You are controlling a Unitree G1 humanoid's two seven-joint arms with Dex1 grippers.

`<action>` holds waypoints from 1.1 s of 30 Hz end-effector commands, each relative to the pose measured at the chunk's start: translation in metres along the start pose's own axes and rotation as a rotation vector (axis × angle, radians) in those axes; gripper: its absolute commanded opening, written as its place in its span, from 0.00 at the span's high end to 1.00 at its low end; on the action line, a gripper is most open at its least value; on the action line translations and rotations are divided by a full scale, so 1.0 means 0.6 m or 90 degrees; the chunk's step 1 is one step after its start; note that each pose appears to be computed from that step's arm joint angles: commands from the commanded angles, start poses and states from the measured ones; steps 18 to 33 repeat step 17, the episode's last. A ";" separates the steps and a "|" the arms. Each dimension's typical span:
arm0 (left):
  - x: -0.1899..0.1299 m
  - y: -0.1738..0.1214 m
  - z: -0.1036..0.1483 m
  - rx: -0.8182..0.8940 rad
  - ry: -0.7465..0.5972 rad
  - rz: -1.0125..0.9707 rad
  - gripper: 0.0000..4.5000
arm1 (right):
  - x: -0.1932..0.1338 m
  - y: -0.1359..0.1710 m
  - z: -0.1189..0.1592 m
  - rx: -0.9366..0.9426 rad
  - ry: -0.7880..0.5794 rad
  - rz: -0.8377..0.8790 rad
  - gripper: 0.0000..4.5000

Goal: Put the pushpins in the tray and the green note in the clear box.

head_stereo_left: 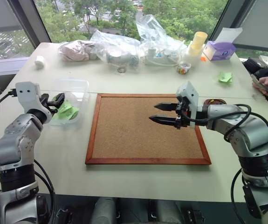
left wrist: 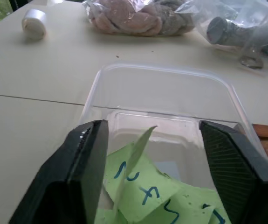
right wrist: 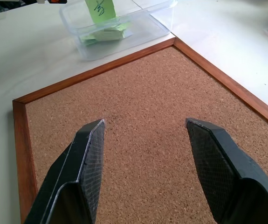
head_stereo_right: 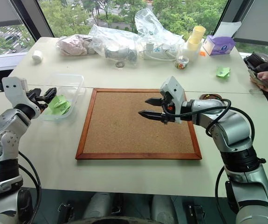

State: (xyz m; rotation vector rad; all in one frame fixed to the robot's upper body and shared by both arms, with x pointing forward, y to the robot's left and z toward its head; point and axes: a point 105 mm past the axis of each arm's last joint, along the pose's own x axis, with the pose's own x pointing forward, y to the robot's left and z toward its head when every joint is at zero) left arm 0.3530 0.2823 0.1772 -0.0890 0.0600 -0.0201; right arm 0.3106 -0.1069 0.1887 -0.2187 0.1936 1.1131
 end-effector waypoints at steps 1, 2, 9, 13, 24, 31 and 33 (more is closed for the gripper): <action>-0.023 -0.045 0.047 0.022 -0.033 -0.142 0.02 | -0.019 -0.007 0.011 -0.029 -0.001 -0.011 0.37; -0.029 -0.058 0.051 0.029 -0.030 -0.180 0.02 | -0.024 -0.010 0.009 -0.028 0.004 -0.014 0.37; -0.075 -0.159 0.052 0.048 0.019 -0.429 0.02 | -0.057 -0.016 -0.001 -0.025 0.025 -0.028 0.37; -0.095 -0.205 0.022 0.097 0.063 -0.527 0.02 | -0.070 -0.013 -0.006 -0.024 0.032 -0.039 0.37; -0.096 -0.226 0.007 0.121 0.078 -0.562 0.02 | -0.074 -0.012 -0.009 -0.024 0.034 -0.052 0.37; -0.096 -0.226 0.007 0.121 0.078 -0.562 0.02 | -0.074 -0.012 -0.009 -0.024 0.034 -0.052 0.37; -0.096 -0.226 0.007 0.121 0.078 -0.562 0.02 | -0.074 -0.012 -0.009 -0.024 0.034 -0.052 0.37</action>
